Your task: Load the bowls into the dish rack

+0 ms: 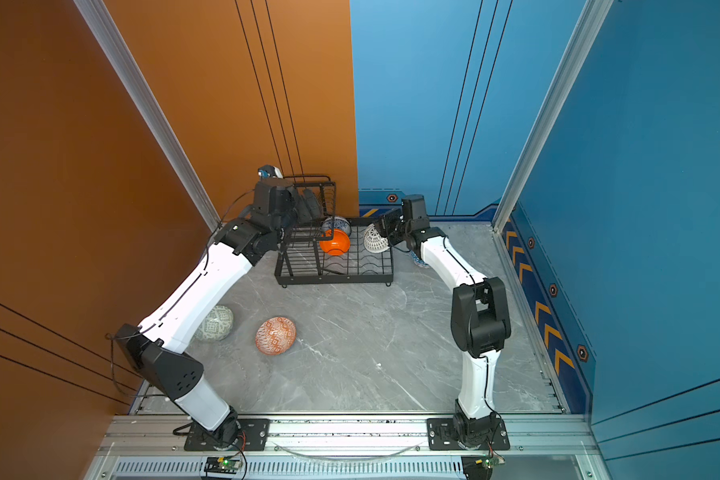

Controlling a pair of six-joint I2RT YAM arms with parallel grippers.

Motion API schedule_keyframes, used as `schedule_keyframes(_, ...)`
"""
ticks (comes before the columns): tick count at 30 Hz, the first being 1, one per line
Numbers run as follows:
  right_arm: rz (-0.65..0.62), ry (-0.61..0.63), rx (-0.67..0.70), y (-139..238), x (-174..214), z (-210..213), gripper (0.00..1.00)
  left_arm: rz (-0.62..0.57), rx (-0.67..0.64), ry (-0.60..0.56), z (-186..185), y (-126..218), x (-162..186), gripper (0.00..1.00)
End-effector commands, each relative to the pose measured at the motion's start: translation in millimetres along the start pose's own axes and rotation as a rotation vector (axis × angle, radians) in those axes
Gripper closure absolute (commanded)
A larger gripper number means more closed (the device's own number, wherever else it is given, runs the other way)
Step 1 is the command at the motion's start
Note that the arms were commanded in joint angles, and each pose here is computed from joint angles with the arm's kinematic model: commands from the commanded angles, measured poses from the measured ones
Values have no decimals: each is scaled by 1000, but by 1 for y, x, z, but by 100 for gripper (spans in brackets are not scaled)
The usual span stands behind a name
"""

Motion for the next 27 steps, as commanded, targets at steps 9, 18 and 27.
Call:
schedule_keyframes(9,-82,78,-57,-38,41,10,100,96,-32,160,47,16,-19,2)
schedule_keyframes(18,-105,14,-35,-70,65,-15,100,115,-53,211,67,23,-18,2)
schedule_keyframes(27,-125,-31,-52,-98,73,-23,100,106,-59,224,75,27,-25,2)
Point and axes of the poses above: each gripper's point midway between its finger pads, its own y axis back along the fingers, its own z axis along the line the jaws close on, x = y × z, the point moved 5 cm from there along y, back along the fingers, and after that the axes turned 11 degrees about y, right-handed, at the moved point
